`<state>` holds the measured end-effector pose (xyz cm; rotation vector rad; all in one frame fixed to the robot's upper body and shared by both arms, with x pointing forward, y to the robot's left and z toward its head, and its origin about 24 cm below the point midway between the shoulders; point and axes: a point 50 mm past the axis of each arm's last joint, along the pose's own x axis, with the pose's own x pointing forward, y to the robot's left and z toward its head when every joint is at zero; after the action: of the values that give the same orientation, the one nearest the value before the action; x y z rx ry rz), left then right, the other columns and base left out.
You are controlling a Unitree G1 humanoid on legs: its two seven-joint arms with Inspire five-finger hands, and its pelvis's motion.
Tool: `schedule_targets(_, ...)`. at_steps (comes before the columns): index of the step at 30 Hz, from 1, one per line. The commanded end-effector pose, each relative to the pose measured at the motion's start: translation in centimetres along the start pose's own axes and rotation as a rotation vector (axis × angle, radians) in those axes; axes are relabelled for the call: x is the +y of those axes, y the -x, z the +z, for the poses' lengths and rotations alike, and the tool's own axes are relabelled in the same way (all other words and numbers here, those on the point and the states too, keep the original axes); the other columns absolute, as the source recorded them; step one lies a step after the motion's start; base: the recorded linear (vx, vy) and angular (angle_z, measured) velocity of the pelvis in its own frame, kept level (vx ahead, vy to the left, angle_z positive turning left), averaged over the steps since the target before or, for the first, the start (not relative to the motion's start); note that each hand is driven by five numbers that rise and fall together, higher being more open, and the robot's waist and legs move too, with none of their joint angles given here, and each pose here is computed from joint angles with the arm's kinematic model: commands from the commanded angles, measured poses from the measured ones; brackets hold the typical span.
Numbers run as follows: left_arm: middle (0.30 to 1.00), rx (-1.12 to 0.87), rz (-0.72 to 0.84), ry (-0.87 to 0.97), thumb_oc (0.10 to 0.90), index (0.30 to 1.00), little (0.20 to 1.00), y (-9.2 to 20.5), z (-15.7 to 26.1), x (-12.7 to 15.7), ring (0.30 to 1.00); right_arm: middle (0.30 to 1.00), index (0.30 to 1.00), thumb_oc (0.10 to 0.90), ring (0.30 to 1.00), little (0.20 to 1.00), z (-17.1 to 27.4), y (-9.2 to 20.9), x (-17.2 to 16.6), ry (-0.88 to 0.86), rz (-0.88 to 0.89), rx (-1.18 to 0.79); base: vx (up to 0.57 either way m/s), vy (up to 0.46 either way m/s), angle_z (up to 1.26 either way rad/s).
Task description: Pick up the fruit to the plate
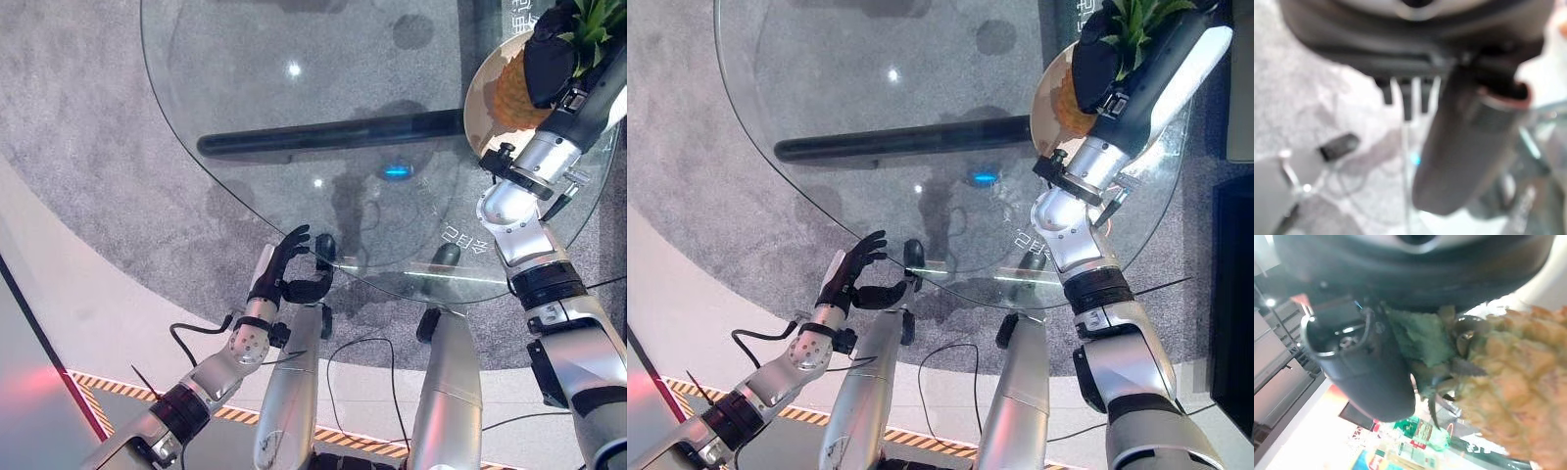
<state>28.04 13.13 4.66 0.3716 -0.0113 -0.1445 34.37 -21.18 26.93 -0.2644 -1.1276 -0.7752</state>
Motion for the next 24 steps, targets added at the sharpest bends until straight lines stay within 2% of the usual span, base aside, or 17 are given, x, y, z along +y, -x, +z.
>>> schedule_targets(1, 0.9, 0.009, -0.108, 0.059, 0.8, 0.9, 0.9, 1.2, 0.2, -3.2, 0.9, 0.3, 0.3, 0.1, 0.3, 0.2, 4.3, -4.4, -0.7, -0.145, -0.116, -0.281, 0.0, 0.0, 0.0)
schedule_targets(24, 0.9, 0.004, -0.047, 0.12, 0.8, 0.9, 0.9, 1.0, 0.4, -2.9, 0.9, 0.307, 0.307, 0.108, 0.307, 0.208, 1.3, -3.5, -1.3, -0.04, -0.081, -0.146, 0.0, 0.0, 0.0)
